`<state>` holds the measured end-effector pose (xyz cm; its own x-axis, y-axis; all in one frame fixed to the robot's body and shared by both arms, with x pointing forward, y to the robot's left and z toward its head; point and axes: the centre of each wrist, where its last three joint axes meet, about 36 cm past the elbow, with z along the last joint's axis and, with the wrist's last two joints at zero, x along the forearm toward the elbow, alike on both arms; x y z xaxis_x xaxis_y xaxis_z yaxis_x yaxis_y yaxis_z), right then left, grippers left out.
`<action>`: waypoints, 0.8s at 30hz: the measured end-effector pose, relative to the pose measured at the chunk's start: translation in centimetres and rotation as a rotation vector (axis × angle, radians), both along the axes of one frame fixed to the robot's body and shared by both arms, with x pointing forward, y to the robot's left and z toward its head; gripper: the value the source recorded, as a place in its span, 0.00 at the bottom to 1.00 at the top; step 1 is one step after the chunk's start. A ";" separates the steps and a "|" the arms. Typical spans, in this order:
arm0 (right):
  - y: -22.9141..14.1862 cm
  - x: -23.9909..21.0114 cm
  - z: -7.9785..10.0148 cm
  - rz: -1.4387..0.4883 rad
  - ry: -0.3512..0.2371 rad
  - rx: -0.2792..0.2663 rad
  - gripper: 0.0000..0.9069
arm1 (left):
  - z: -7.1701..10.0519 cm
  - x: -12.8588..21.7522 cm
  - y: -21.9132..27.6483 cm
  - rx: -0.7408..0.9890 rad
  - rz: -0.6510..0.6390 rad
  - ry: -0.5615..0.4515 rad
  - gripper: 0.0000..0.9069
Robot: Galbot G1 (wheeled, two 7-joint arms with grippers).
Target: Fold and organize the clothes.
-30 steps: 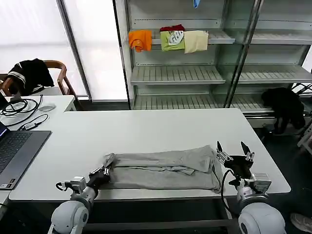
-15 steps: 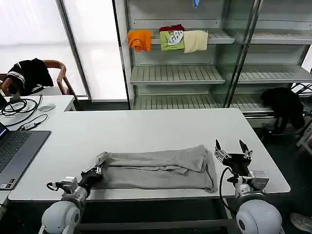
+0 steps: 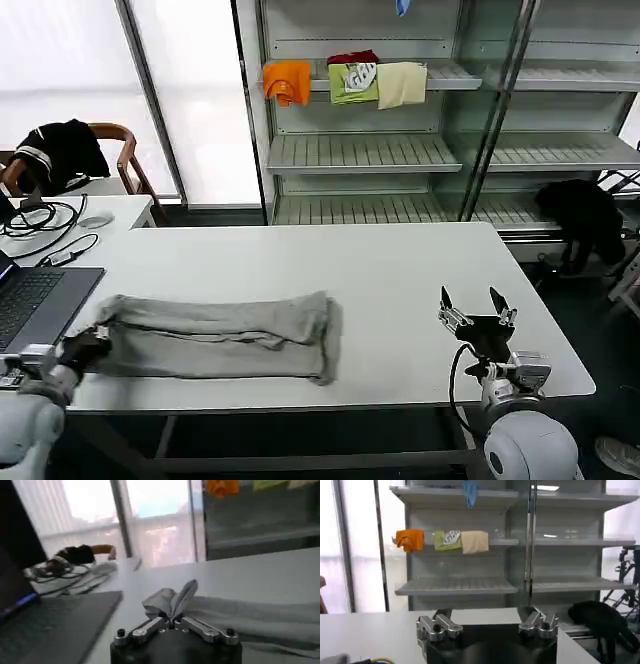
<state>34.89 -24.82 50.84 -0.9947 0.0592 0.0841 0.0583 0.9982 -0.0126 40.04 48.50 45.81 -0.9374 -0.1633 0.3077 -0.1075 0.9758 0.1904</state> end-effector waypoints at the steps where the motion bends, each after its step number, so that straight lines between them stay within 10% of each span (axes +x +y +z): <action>1: 0.0 -0.1 0.0 0.000 0.000 0.001 1.00 | 0.6 0.1 1.1 0.020 0.017 -0.002 0.00; 12: 0.0 -0.7 0.1 -0.010 -0.003 0.004 1.00 | 5.5 0.1 5.2 0.160 0.074 -0.038 0.00; 24: 0.3 -1.6 -0.5 -0.020 0.015 0.001 1.00 | 3.8 -0.1 -4.2 0.167 -0.081 -0.054 0.00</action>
